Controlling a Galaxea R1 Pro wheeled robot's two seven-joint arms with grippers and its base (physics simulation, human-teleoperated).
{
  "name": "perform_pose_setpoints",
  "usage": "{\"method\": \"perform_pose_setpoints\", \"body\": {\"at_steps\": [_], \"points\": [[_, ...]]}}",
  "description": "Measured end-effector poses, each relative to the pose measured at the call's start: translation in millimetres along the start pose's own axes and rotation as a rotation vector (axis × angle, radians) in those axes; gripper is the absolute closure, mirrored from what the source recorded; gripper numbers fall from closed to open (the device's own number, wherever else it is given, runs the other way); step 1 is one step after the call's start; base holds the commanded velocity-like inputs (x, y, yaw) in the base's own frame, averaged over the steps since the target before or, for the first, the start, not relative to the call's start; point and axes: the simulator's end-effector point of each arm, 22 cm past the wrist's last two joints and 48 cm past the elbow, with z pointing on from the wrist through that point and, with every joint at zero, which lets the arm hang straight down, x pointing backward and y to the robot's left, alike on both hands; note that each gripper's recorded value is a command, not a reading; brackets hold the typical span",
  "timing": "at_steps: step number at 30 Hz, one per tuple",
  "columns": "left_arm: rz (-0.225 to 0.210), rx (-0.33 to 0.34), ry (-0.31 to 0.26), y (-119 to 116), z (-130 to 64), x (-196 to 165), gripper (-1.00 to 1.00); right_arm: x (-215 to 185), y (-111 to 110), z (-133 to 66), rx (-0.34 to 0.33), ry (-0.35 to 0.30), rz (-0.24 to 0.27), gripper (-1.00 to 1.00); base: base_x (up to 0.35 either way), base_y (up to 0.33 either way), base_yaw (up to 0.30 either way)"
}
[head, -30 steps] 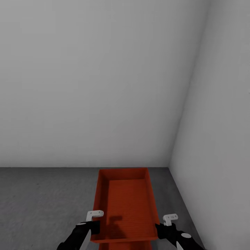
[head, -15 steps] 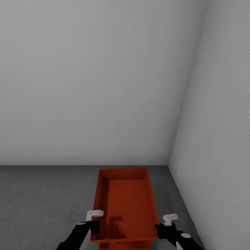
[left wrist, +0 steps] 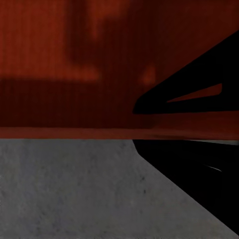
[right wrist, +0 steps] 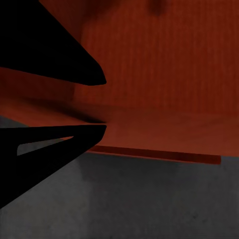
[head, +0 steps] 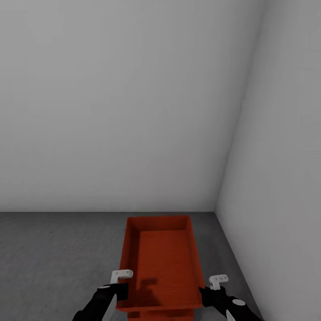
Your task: Move the two storage containers from the living room to the garage. In the garage, place one container on the floor and stack the other container on top of it (either order is fine).
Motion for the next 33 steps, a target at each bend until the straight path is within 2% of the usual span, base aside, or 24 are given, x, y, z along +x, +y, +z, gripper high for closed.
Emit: {"method": "perform_pose_setpoints", "body": {"at_steps": [33], "points": [[-0.005, 0.002, -0.001, 0.0, 46.5, 30.2, 1.0, 35.2, -11.0, 38.8, 0.001, 0.001, -0.006, 1.0, 0.0, 0.0, 0.0]]}}
